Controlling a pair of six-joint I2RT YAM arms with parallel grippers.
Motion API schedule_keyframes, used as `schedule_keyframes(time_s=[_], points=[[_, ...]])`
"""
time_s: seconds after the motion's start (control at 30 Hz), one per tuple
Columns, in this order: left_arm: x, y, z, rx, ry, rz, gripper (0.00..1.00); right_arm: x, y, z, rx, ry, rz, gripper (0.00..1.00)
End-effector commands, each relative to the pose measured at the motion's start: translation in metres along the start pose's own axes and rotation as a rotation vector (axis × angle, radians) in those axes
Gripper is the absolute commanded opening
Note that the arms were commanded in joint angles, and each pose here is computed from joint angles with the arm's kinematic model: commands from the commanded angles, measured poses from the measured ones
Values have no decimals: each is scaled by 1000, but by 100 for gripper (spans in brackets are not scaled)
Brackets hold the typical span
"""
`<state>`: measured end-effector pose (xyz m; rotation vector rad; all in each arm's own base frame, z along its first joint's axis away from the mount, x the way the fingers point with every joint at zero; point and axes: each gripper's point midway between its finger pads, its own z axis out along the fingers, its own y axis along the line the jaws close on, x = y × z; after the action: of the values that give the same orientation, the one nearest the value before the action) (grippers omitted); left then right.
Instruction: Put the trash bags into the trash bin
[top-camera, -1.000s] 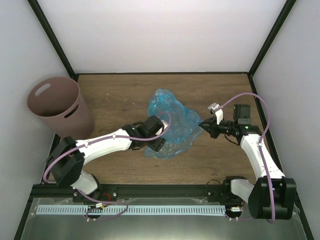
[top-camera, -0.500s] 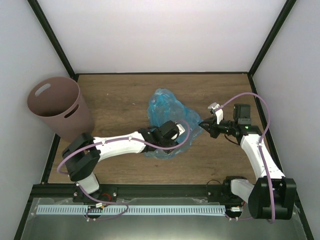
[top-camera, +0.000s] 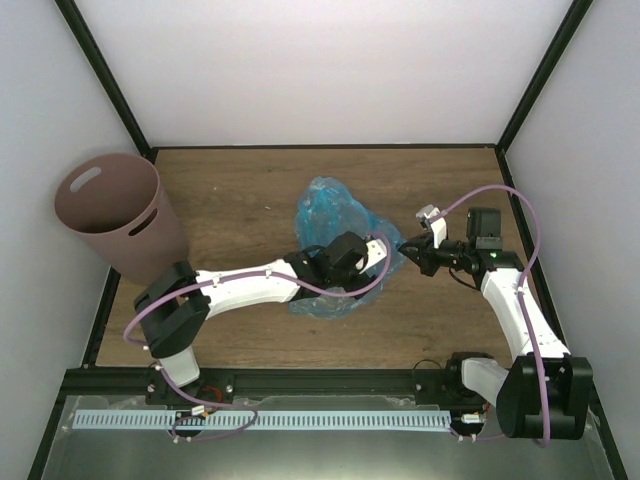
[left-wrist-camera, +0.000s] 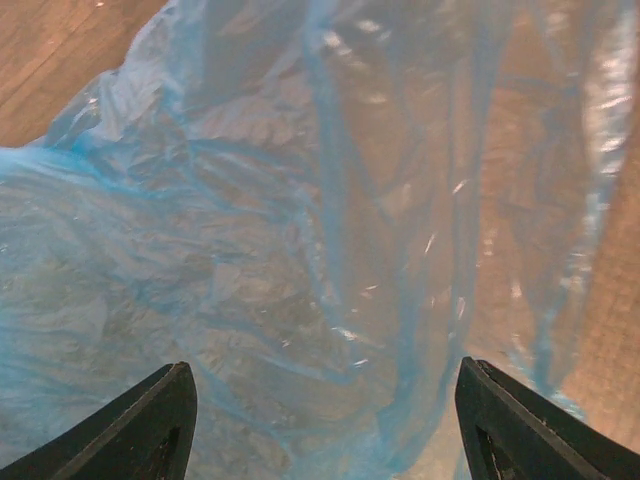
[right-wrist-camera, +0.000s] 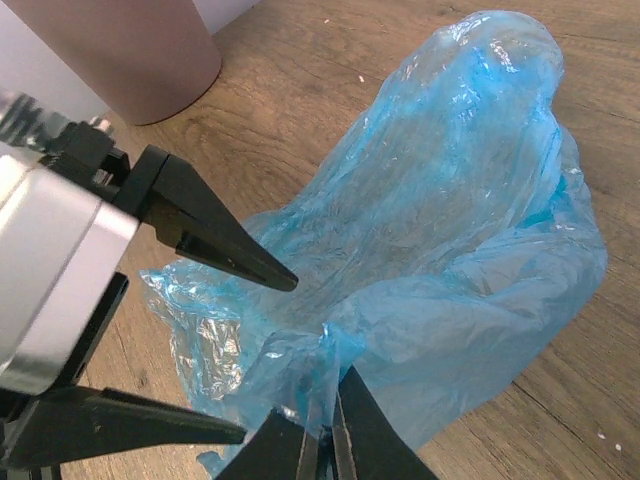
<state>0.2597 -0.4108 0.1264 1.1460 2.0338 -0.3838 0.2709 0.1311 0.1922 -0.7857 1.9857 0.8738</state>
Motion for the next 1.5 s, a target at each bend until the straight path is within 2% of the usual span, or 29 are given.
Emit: schedule_keyframes(time_s=[0.0,0.1,0.23,0.3,0.47,0.57,0.7,0.9,1.07,1.2,1.33,1.47], points=[[-16,-23,-20,121,-74,29,73,-6,2,-2,-3,-18,-17,1],[1,-23,-41,135,-93,2,72,-6,3,-3,-1,-19,-26,1],[19,4,-35,-16,-48,-12,72,-8,2,-4,13,-22,-37,1],[7,15,-25,-82,-27,-8,71,-8,3,-4,8,-24,-38,1],[-19,1,-5,-12,-70,17,70,-5,4,-4,1,-19,-33,1],[-20,0,5,-10,-58,21,70,-3,3,-3,4,-14,-32,1],[-16,28,18,-172,-16,-12,70,-3,2,-3,6,-13,-36,1],[-5,88,19,-479,-37,-151,72,-6,3,-4,5,-15,-29,1],[40,156,-8,-619,-7,-361,74,-7,-2,-8,37,-26,-22,1],[70,186,-44,-664,-2,-422,74,-7,-12,-9,77,-20,-10,1],[84,190,-70,-679,13,-431,75,-5,-16,-8,89,-13,-6,1],[72,170,-81,-542,-22,-469,75,-4,-14,-7,80,-12,-5,1]])
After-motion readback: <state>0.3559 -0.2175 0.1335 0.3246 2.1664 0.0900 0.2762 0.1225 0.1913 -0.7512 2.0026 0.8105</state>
